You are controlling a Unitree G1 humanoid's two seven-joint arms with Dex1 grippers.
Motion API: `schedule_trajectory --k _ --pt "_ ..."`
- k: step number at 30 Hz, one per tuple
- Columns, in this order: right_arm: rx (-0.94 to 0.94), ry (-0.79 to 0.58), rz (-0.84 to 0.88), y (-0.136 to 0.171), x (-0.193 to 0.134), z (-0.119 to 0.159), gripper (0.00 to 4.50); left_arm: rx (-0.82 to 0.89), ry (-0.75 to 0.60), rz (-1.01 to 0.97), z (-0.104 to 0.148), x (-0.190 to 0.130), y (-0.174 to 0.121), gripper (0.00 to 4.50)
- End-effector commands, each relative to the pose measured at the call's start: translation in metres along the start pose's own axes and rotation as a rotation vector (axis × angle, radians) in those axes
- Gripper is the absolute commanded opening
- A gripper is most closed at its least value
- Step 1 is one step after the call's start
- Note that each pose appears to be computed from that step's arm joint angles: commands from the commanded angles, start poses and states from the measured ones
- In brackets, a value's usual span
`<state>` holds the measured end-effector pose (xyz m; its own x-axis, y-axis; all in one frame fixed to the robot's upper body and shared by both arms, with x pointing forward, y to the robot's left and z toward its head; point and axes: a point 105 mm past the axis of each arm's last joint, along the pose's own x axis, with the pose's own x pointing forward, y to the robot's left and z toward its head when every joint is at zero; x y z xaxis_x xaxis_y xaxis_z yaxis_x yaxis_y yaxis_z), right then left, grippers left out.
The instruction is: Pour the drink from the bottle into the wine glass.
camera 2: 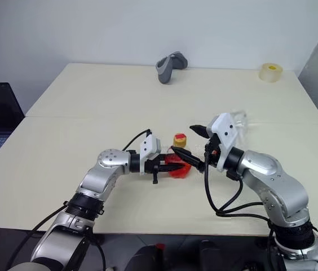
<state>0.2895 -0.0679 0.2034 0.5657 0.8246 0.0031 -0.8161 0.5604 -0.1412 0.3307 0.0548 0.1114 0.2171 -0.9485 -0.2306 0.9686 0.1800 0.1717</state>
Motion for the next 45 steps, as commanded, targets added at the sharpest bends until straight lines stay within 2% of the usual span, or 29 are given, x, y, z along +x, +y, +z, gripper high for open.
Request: schedule_trajectory --k 1,2,5,9,10,11,14,23,27,29,33,36,41,45 --pt "-0.032 -0.052 0.004 0.001 0.007 0.012 4.30 0.052 -0.029 -0.002 0.013 0.000 0.000 0.76" --pt "-0.029 -0.055 0.008 0.002 0.008 0.012 4.30 0.053 -0.029 -0.001 0.013 0.000 0.001 0.76" --pt "-0.022 -0.067 0.019 0.004 0.011 0.013 3.69 0.054 -0.027 0.001 0.013 -0.001 0.001 0.76" --pt "-0.023 -0.067 0.027 0.006 0.013 0.012 2.27 0.054 -0.029 0.005 0.013 -0.001 0.001 0.76" --pt "-0.022 -0.068 0.031 0.007 0.013 0.012 2.23 0.054 -0.030 0.005 0.013 -0.001 0.001 0.76" --pt "-0.024 -0.067 0.036 0.008 0.013 0.012 1.79 0.054 -0.030 0.005 0.013 -0.001 0.001 0.76" --pt "-0.016 -0.077 0.041 0.009 0.013 0.014 1.20 0.055 -0.029 0.007 0.013 -0.001 0.001 0.75" --pt "0.170 -0.150 0.048 0.009 0.003 0.018 1.20 0.061 -0.032 0.008 0.013 0.000 0.001 0.75" --pt "0.212 -0.190 -0.007 -0.002 -0.006 0.023 1.20 0.067 -0.038 0.014 0.014 0.000 0.002 0.75" --pt "0.169 -0.172 -0.085 -0.013 -0.018 0.019 1.20 0.072 -0.052 0.027 0.017 0.000 0.003 0.75" --pt "0.060 -0.060 -0.301 -0.039 -0.060 -0.006 1.20 0.075 -0.094 0.052 0.027 -0.001 0.005 0.75" --pt "0.000 0.055 -0.384 -0.040 -0.087 -0.033 1.20 0.071 -0.114 0.042 0.033 0.000 0.002 0.75" --pt "0.035 0.162 -0.550 -0.037 -0.129 -0.083 1.19 0.047 -0.148 -0.027 0.042 0.004 -0.008 0.75" --pt "0.075 0.196 -0.715 -0.049 -0.148 -0.114 1.19 0.060 -0.140 -0.060 0.042 0.007 -0.012 0.75"
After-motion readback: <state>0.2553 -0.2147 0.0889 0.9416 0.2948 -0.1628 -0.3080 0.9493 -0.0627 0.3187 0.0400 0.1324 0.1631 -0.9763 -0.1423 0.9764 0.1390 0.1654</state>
